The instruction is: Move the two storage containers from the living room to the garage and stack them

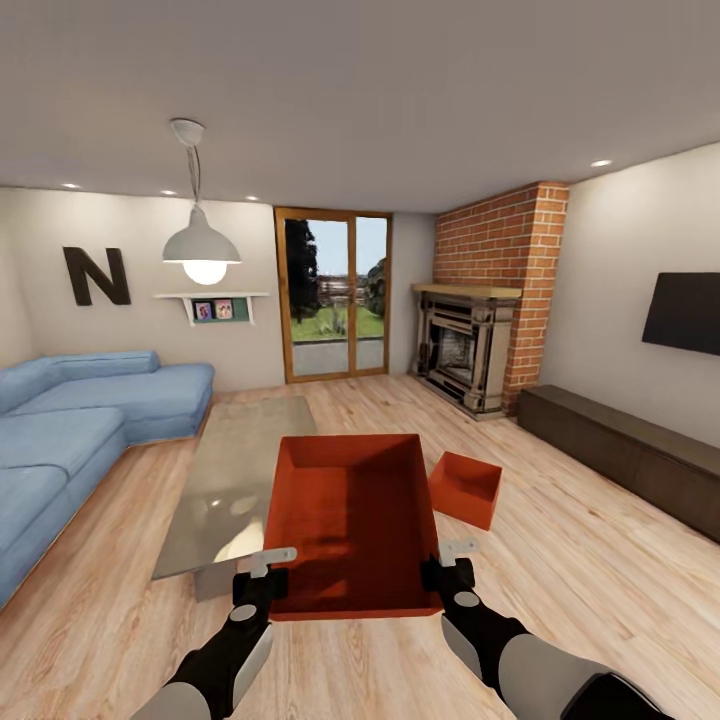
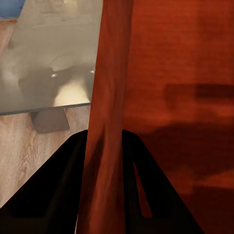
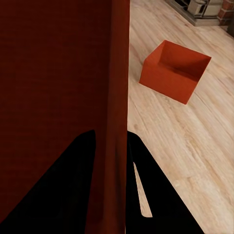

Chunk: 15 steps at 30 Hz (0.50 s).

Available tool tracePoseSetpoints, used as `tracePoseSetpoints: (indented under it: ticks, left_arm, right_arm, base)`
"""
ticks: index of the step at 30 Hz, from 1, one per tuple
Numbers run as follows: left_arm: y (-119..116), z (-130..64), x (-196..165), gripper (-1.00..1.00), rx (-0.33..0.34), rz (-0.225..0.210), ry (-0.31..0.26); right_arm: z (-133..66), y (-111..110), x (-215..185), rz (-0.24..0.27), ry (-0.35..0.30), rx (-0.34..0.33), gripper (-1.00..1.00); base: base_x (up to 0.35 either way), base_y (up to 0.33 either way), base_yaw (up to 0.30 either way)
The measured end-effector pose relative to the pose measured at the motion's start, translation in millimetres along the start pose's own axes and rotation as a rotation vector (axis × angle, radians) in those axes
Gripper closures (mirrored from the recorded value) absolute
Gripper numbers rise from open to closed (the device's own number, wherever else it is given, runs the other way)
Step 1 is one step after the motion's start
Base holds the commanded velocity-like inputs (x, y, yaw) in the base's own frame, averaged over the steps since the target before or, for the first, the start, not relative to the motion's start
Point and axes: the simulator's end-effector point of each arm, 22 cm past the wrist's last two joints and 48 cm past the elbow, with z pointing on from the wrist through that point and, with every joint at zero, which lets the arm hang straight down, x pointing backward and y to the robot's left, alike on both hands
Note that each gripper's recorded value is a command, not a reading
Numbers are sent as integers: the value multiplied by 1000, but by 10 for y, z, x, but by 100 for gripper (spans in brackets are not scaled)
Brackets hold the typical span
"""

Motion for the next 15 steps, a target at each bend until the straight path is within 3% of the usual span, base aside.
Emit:
tracePoseSetpoints:
  ticks: [6,15]
  left_arm:
    - [1,0,2,100,0,1,1]
    - [2,-1,3,100,-1,1,0]
  right_arm:
    - [0,1,4,1,1,0,100]
    - [0,2,1,0,0,0,100]
  base:
    - [0,0,86]
    - [0,0,265]
